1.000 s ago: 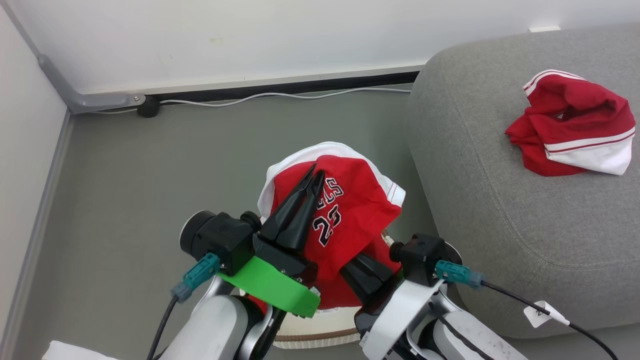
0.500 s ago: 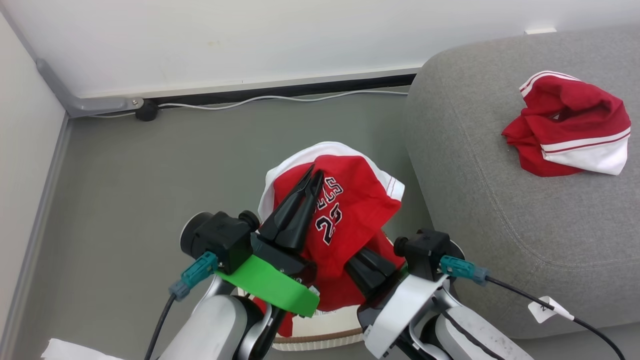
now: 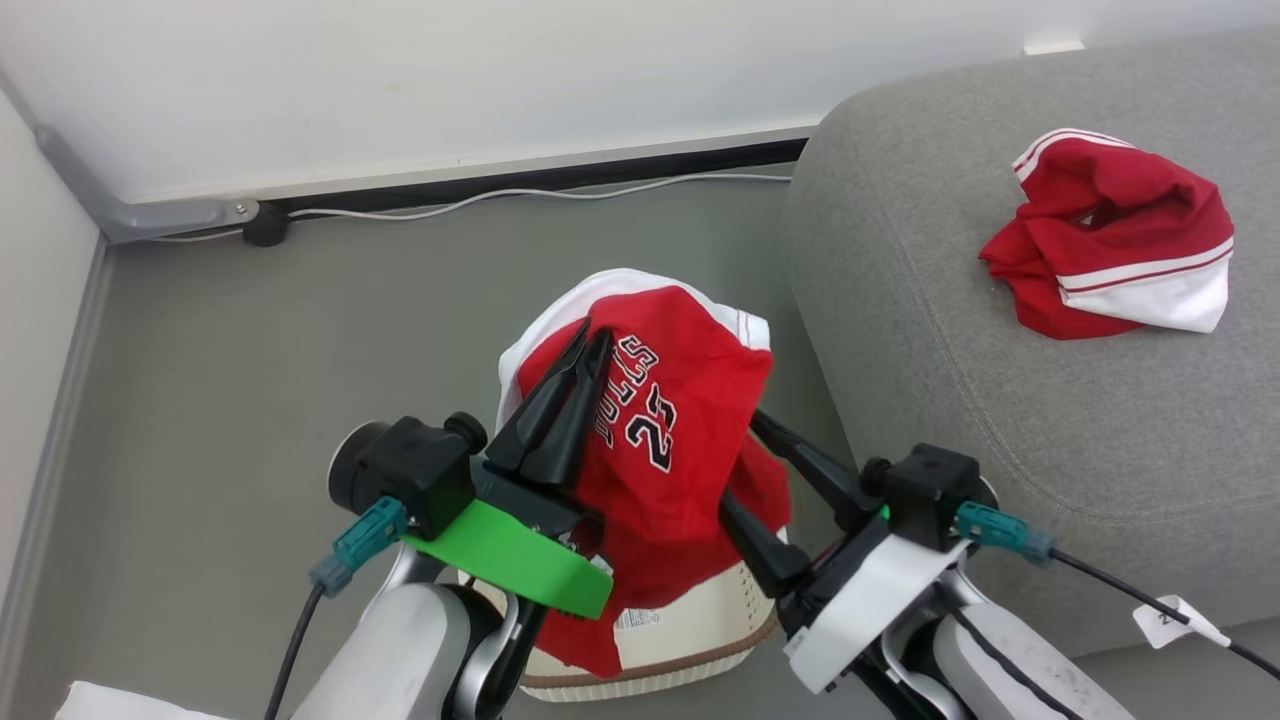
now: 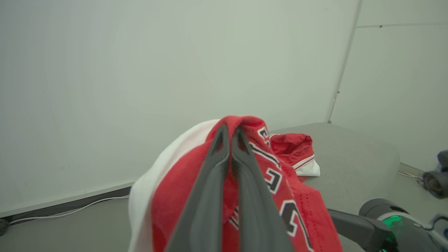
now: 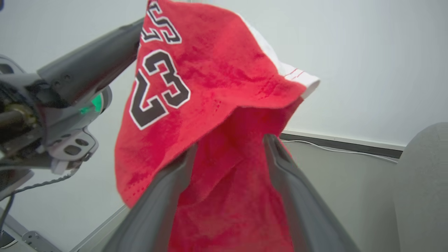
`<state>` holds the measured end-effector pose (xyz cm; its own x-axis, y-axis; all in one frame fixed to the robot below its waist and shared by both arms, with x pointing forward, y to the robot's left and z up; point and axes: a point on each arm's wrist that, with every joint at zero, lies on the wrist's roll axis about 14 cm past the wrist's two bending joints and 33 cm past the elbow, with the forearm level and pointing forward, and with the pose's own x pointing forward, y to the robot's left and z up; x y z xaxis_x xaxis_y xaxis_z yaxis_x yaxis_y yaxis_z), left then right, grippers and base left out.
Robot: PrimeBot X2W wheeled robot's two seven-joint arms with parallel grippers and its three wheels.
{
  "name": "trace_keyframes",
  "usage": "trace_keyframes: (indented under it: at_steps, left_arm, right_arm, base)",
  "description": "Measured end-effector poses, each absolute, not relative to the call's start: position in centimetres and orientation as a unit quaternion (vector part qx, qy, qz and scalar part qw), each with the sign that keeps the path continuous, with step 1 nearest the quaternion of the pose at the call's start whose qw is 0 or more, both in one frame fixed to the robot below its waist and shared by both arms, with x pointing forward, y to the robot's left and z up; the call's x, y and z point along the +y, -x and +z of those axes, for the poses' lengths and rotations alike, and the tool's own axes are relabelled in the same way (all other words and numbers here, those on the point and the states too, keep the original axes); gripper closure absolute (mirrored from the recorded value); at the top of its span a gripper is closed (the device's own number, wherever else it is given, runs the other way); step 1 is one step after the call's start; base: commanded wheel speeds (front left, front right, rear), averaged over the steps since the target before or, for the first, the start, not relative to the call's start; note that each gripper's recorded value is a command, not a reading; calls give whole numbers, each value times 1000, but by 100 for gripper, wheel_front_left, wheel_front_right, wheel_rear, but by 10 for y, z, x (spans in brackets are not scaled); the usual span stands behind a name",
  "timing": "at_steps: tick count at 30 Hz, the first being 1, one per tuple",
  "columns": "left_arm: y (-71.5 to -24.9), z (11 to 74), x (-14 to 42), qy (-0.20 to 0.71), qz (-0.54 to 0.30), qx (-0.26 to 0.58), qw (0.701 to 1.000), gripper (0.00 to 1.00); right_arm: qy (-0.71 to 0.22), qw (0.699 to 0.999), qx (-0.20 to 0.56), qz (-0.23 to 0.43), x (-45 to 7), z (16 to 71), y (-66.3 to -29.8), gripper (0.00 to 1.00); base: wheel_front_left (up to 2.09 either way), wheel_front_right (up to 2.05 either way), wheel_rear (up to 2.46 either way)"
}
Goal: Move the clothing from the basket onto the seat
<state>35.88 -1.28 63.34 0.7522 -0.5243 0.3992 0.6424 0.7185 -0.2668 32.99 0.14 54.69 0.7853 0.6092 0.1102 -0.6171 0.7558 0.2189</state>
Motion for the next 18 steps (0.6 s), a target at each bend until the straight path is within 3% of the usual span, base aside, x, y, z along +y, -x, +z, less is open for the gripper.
trace_keyframes:
  at_steps: [18]
  left_arm:
    - [-365,624,-19,196,-326,-135,915,100]
  right_arm:
    - [-91,981,-7,172,-92,530,-348,0]
  base:
    - [0,0,0]
